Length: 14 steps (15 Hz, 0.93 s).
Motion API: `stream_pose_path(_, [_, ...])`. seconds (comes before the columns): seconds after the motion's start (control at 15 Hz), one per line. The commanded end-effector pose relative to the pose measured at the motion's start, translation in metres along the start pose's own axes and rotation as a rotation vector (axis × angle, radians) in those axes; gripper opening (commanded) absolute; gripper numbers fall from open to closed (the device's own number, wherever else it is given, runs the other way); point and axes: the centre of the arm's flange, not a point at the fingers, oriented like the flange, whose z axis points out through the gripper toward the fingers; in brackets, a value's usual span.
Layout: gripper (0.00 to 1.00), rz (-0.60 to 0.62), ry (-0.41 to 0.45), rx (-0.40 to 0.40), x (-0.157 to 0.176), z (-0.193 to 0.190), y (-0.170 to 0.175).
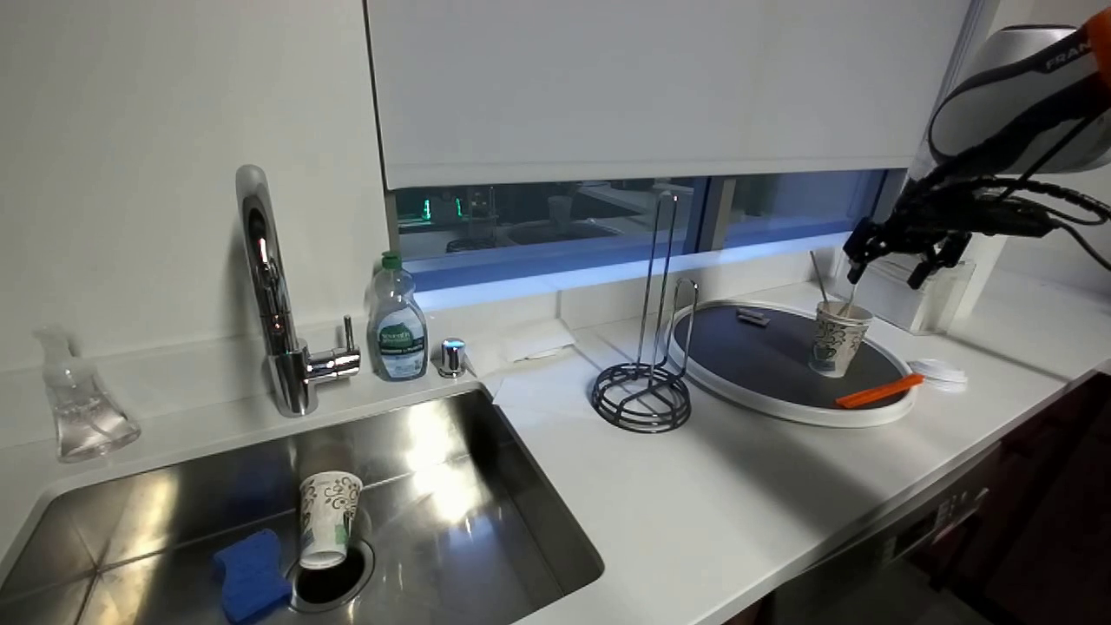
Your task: Move the chopsticks to the tray
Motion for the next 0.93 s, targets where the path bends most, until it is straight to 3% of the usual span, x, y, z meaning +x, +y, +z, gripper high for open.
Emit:
stream_pose_path(0.0, [1.0,0.006,0.062,-0.071,0.021,0.019,-0.008])
stream_pose_path(0.07, [1.0,-0.003,0.033,-0.029,0.009,0.007,-0.003])
stream_pose_path(0.47, [1.0,-0.003,0.038,-0.033,0.011,0.009,-0.003])
stream_pose_path(0.87, [1.0,-0.015,0.092,-0.112,0.035,0.033,-0.007])
